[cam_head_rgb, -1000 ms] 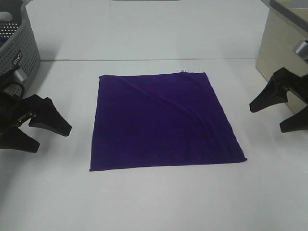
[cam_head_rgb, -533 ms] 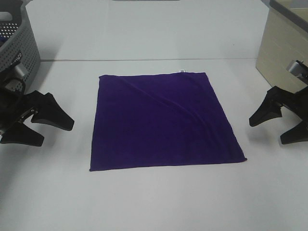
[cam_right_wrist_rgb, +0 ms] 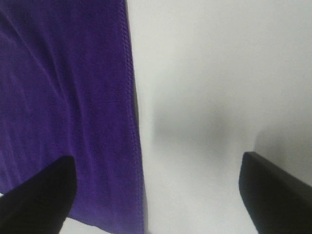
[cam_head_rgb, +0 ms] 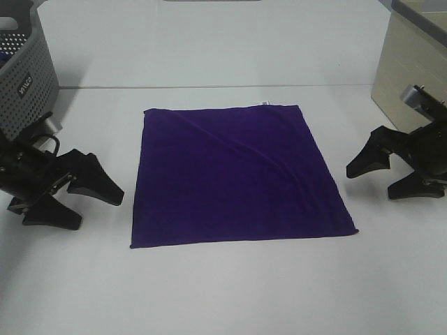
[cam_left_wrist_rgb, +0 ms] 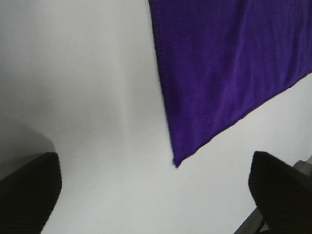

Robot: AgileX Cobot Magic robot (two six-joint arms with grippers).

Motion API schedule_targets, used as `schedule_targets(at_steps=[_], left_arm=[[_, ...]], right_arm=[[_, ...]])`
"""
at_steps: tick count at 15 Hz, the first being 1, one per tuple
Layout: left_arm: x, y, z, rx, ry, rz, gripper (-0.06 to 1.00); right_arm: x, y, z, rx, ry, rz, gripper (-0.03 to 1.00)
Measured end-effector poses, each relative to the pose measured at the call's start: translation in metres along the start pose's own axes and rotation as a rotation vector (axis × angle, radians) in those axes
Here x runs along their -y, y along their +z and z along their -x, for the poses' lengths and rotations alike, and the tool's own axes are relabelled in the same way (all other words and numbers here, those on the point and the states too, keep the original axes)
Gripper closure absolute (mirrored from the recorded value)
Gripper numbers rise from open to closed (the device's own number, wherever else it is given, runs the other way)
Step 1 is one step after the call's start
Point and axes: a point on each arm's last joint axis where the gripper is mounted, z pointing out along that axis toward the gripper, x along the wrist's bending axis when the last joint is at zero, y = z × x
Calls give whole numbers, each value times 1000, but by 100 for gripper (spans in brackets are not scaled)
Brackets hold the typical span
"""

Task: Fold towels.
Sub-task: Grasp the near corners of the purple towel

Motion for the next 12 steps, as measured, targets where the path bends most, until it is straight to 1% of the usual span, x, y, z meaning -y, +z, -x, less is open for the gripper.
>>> schedule_targets(at_steps=[1, 2, 3, 7, 10, 12], left_arm=[[-10, 14, 12, 5, 55, -19, -3], [-12, 22, 17, 7, 61, -32, -1], [-13, 27, 20, 7, 47, -38, 1], [-14, 31, 19, 1, -28, -49, 4], [-13, 31, 19, -8, -25, -59, 4], [-13, 32, 20, -11, -23, -63, 5]], right_arm=[[2, 10, 3, -3, 5, -30, 9], [2, 13, 4, -5, 11, -38, 10], [1, 14, 5, -9, 22, -47, 10], [1, 15, 5, -11, 49, -56, 11], [1, 16, 5, -11, 71, -60, 12], [3, 19, 5, -31, 98, -82, 15]])
